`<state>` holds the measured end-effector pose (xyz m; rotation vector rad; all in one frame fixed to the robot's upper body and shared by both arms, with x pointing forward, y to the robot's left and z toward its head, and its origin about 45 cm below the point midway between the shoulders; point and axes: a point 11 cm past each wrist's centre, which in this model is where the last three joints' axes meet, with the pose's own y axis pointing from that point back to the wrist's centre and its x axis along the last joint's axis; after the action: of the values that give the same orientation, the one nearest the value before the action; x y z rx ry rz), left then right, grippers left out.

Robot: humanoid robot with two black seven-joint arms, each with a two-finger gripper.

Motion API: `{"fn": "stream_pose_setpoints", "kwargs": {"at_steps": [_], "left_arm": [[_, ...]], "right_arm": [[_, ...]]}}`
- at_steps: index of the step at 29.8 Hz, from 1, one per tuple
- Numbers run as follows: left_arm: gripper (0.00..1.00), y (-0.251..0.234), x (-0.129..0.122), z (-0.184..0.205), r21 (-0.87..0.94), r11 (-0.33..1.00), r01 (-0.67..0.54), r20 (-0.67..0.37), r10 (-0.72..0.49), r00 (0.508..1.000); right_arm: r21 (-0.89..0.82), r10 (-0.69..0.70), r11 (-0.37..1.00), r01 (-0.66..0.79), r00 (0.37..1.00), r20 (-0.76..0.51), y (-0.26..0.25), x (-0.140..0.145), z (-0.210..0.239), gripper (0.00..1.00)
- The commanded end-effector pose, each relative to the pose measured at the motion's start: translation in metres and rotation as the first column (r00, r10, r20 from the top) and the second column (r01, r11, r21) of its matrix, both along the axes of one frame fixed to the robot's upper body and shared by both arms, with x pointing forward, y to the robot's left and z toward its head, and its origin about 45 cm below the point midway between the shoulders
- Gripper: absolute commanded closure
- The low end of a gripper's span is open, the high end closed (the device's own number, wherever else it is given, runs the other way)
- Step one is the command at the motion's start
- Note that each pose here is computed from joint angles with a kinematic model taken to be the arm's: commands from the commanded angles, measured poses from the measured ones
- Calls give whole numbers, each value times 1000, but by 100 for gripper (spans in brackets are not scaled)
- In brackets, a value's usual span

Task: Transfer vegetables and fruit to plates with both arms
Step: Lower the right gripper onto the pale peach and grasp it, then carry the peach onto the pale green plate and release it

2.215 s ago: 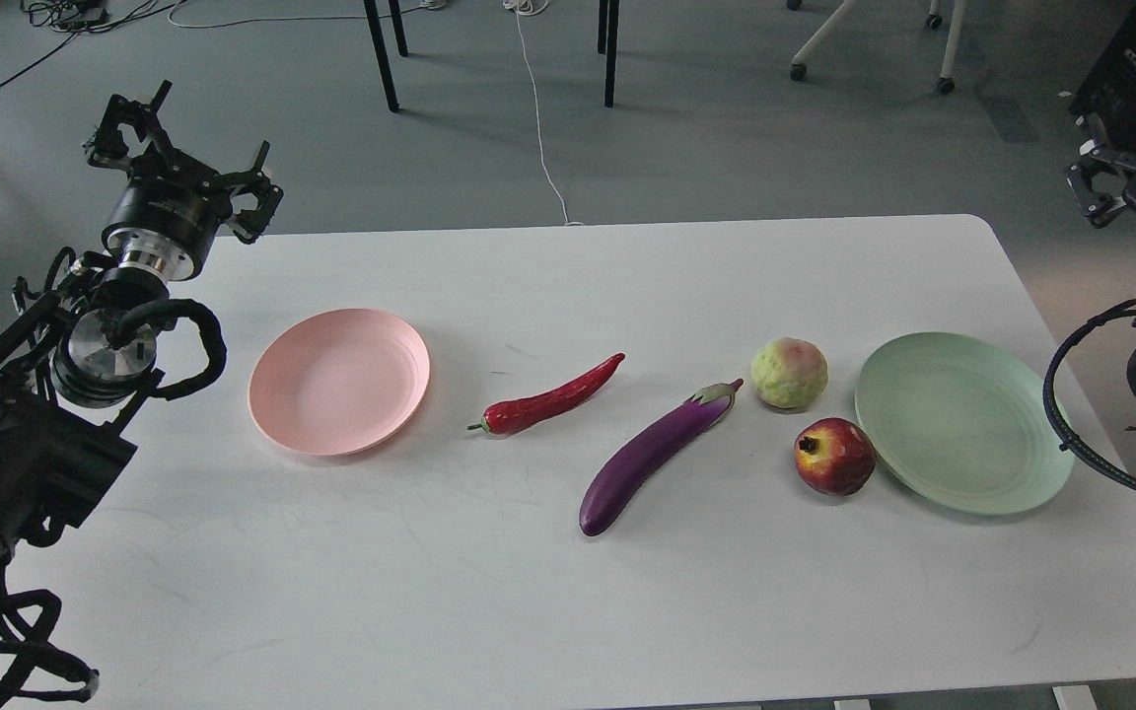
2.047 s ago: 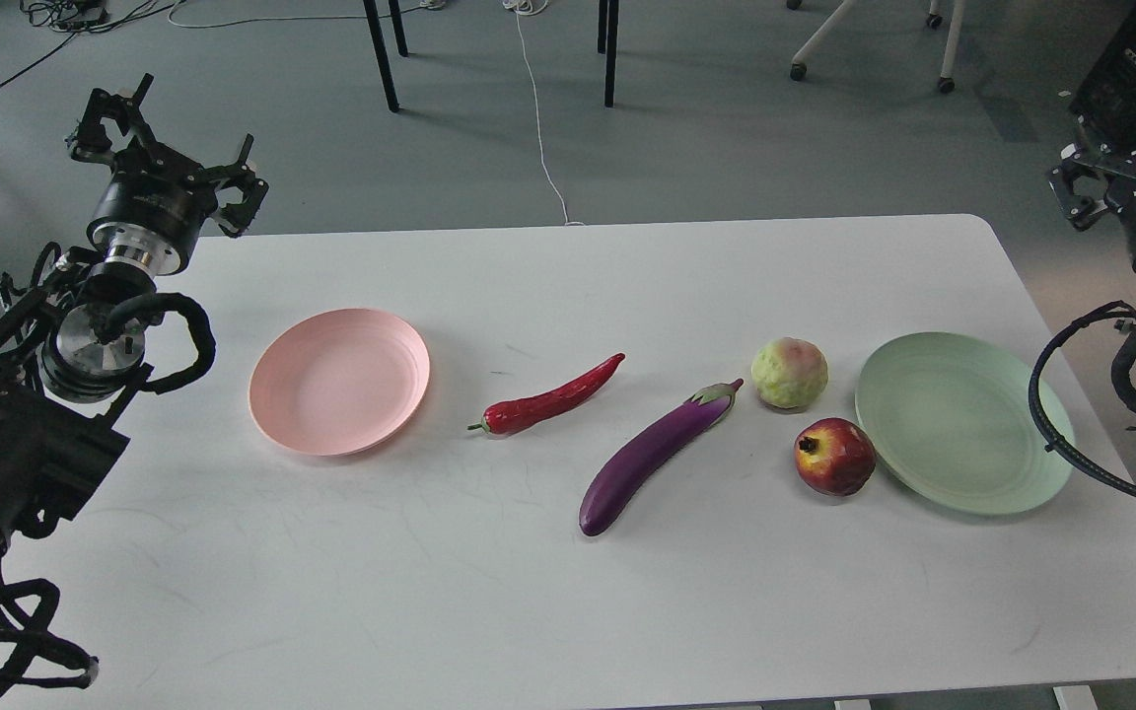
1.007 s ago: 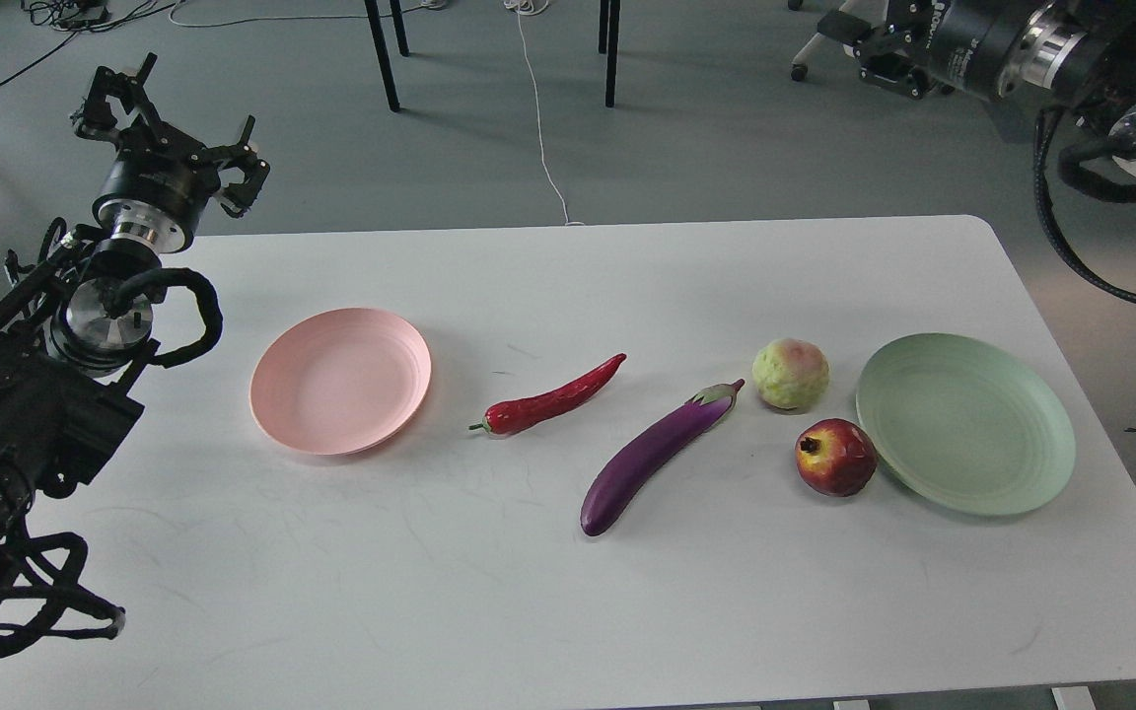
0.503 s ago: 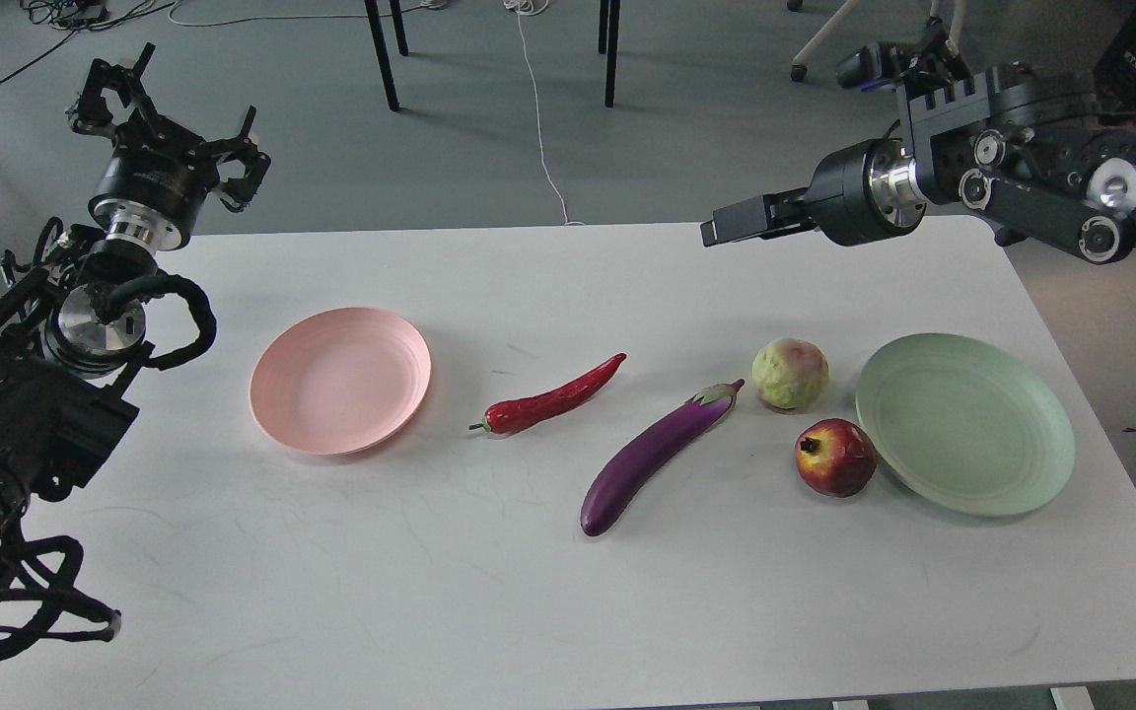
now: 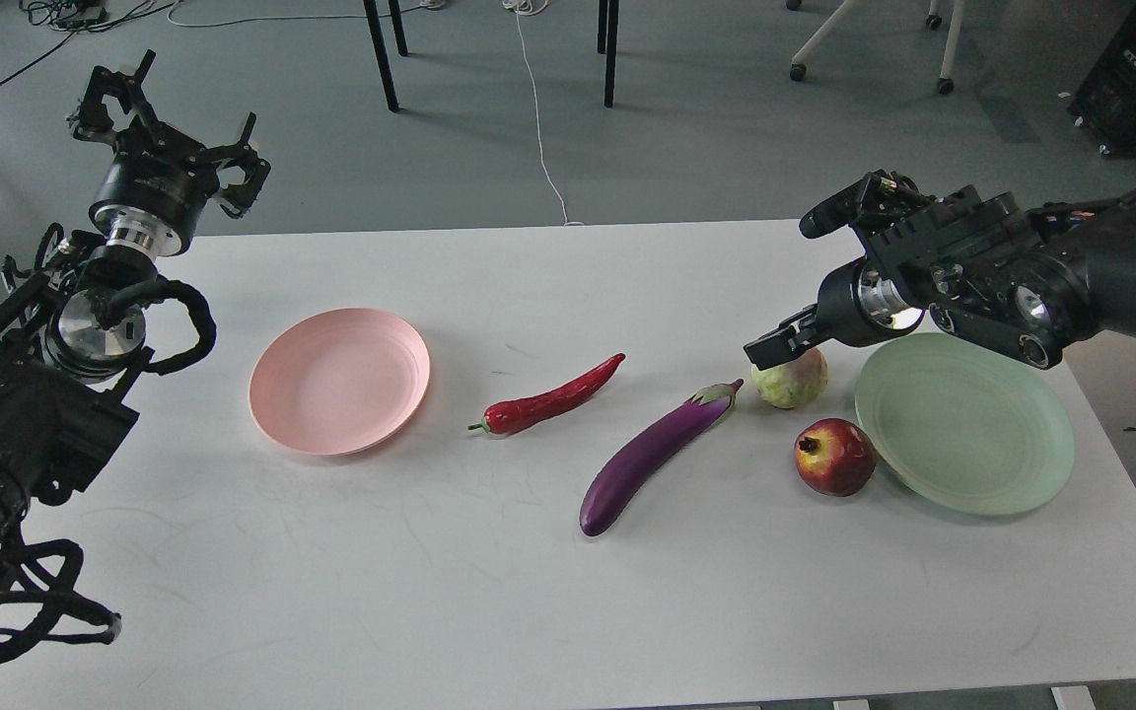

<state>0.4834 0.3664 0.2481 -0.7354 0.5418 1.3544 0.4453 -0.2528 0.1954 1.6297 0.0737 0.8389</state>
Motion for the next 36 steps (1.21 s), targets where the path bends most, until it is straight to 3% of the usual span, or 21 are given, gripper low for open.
{"fn": "stream_pose_setpoints", "kwargs": {"at_steps": [1,6,19,28,36], "left_arm": [[2,2,-1,-1,2,1000,-4,-4,4,1000],[2,4,-2,-4,3,1000,-10,-9,10,1000],[2,6,-2,-4,5,1000,-20,-15,20,1000],[2,8,-2,-3,5,1000,-24,-13,24,1000],[2,8,-2,-2,4,1000,-24,-11,24,1000]], "right_arm": [[-12,-16,1000,16,1000,-13,-12,-5,-15,10],[-14,-16,1000,16,1000,-11,-13,-6,-18,23],[-29,-29,999,29,1000,-1,-21,-3,-13,46],[48,-121,992,116,986,118,-59,14,75,46],[47,-291,956,288,954,75,-153,-29,68,45]]}}
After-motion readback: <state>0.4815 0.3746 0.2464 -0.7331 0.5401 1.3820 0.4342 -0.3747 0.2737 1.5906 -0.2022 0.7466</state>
